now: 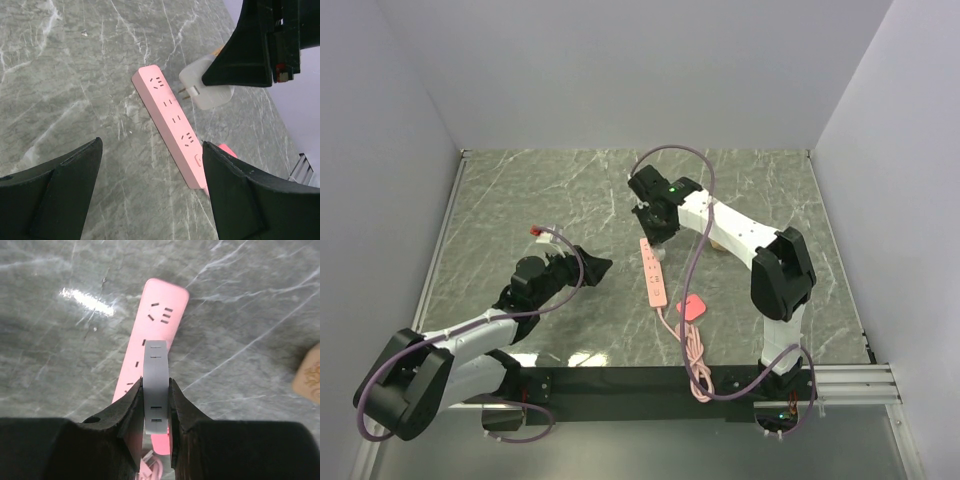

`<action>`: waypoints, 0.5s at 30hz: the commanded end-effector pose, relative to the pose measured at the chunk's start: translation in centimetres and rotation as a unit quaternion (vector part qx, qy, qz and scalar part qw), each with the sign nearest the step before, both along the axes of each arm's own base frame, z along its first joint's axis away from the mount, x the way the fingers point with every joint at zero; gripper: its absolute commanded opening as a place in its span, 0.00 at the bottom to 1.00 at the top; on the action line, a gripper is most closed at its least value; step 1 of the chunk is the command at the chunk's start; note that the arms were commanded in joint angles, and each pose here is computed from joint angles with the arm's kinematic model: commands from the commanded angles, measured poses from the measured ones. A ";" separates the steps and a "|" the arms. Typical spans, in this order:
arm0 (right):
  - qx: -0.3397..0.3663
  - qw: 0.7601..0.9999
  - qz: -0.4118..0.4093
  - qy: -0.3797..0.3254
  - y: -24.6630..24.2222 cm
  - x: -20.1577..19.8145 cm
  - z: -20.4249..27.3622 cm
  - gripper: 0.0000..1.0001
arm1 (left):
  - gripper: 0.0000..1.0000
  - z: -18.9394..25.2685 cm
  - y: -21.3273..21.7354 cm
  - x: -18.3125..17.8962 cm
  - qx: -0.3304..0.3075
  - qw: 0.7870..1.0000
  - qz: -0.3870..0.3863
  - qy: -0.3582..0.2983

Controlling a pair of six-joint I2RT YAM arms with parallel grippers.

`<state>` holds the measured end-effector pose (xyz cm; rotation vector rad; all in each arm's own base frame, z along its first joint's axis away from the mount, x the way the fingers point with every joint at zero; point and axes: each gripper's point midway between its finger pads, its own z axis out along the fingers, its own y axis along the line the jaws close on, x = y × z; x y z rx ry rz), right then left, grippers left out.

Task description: Insert the plug

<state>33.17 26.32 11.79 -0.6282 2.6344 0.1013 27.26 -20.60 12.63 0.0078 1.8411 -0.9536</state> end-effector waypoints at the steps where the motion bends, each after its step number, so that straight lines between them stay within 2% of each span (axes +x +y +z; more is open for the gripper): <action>1: 0.033 0.999 -0.010 0.012 0.9 -0.9 0.5 0.00 | 0.86 1.1 -0.2 0.2 -0.015 1.000 -0.003 -0.016; 15: 0.007 0.997 -0.050 0.050 0.1 -6.0 -1.7 0.00 | 0.86 0.3 -0.8 -0.3 -0.024 0.999 -0.024 -0.015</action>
